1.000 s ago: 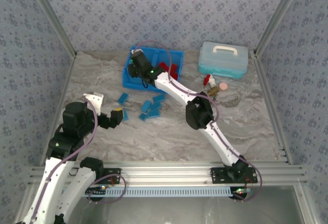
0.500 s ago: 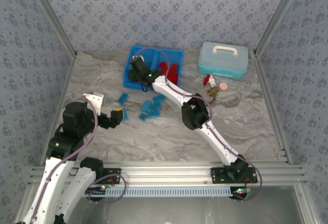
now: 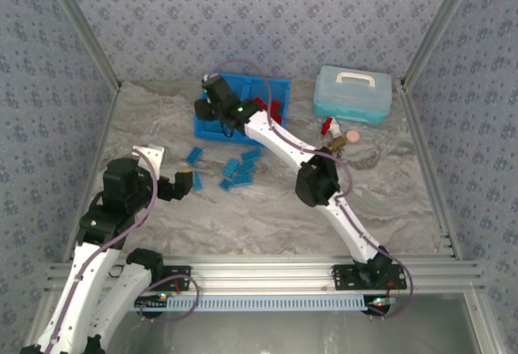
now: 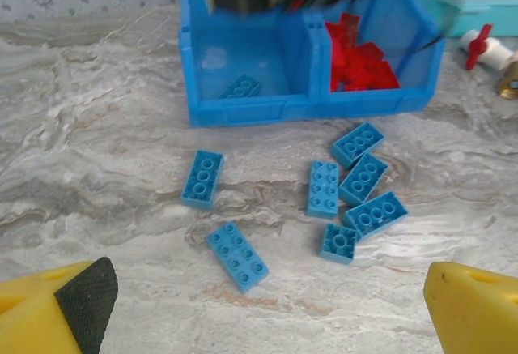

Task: Sort the legos into containers by color

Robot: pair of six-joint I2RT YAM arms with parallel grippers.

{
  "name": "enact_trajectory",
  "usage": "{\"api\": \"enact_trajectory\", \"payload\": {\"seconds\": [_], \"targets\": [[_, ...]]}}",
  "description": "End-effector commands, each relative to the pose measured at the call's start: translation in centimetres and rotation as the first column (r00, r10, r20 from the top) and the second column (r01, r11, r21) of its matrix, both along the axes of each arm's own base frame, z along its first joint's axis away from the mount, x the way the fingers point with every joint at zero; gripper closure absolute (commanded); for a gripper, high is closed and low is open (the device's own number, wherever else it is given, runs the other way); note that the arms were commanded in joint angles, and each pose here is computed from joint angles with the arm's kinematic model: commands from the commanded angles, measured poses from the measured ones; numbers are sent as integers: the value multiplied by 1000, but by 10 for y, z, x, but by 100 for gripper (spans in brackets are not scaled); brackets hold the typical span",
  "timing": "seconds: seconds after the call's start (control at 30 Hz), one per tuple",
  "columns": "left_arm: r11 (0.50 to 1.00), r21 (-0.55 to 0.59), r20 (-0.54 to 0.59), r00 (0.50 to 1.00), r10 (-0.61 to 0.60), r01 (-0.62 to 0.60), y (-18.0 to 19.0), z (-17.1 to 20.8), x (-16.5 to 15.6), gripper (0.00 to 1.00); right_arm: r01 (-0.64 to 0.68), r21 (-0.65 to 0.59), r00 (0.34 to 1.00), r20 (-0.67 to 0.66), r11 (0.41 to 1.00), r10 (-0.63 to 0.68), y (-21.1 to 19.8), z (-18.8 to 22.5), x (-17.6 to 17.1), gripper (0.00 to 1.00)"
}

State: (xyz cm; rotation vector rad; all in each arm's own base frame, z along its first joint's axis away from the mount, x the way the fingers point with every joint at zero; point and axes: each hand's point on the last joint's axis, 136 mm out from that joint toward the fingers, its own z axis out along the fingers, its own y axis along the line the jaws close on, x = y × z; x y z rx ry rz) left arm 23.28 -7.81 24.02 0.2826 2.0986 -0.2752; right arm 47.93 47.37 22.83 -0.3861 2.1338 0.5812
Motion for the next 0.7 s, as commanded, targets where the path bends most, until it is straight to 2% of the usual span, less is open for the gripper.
{"api": "enact_trajectory", "payload": {"seconds": [0.0,0.1,0.23,0.47,0.67], "targets": [[998,5,-51,996,67,-67,7,4,10,1,-100,41,986,141,994,94,-19,108,-45,50],[994,-27,-186,978,99,-106,2,1,16,1,-168,11,971,175,986,164,-41,130,-81,47],[988,-15,-311,940,142,-154,-2,-17,37,1,-244,-26,951,188,969,245,-81,134,-132,41],[982,100,-377,908,185,-159,-3,-55,90,1,-229,-28,949,215,973,229,-157,120,-205,29],[965,206,-411,881,235,-162,-2,-96,139,1,-180,19,961,216,983,172,-194,101,-228,11]]}}
